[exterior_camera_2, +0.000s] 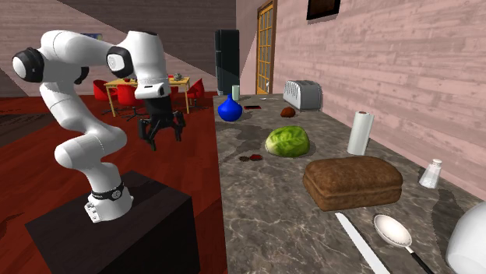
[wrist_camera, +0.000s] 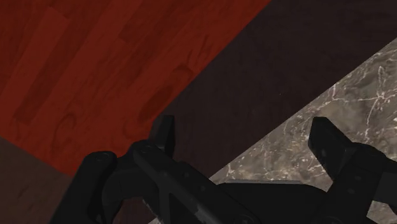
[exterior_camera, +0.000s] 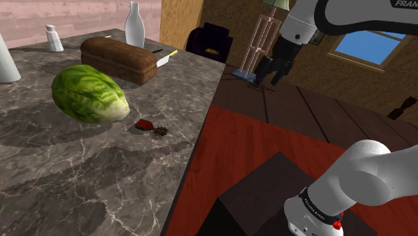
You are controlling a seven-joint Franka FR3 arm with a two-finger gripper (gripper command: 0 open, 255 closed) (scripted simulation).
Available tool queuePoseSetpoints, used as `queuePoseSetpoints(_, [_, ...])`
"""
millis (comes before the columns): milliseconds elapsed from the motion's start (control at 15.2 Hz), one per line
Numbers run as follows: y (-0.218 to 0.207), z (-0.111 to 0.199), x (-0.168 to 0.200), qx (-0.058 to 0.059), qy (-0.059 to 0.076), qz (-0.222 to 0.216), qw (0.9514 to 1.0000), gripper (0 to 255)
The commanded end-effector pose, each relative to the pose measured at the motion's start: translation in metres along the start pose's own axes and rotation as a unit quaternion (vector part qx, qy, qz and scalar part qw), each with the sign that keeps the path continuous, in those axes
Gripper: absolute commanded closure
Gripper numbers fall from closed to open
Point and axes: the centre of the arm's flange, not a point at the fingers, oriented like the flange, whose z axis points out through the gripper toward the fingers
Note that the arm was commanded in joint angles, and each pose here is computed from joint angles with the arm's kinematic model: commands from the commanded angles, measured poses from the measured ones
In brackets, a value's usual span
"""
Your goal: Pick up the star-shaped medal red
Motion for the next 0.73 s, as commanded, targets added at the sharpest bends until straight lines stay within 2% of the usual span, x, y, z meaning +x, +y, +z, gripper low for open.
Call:
queuePoseSetpoints(0, [-0.024, 0.010, 0.008, 0.004, -0.002, -0.004, 1.0000, 0])
queuePoseSetpoints(660, [-0.138, 0.059, 0.041, 0.022, -0.013, -0.023, 0.9994, 0])
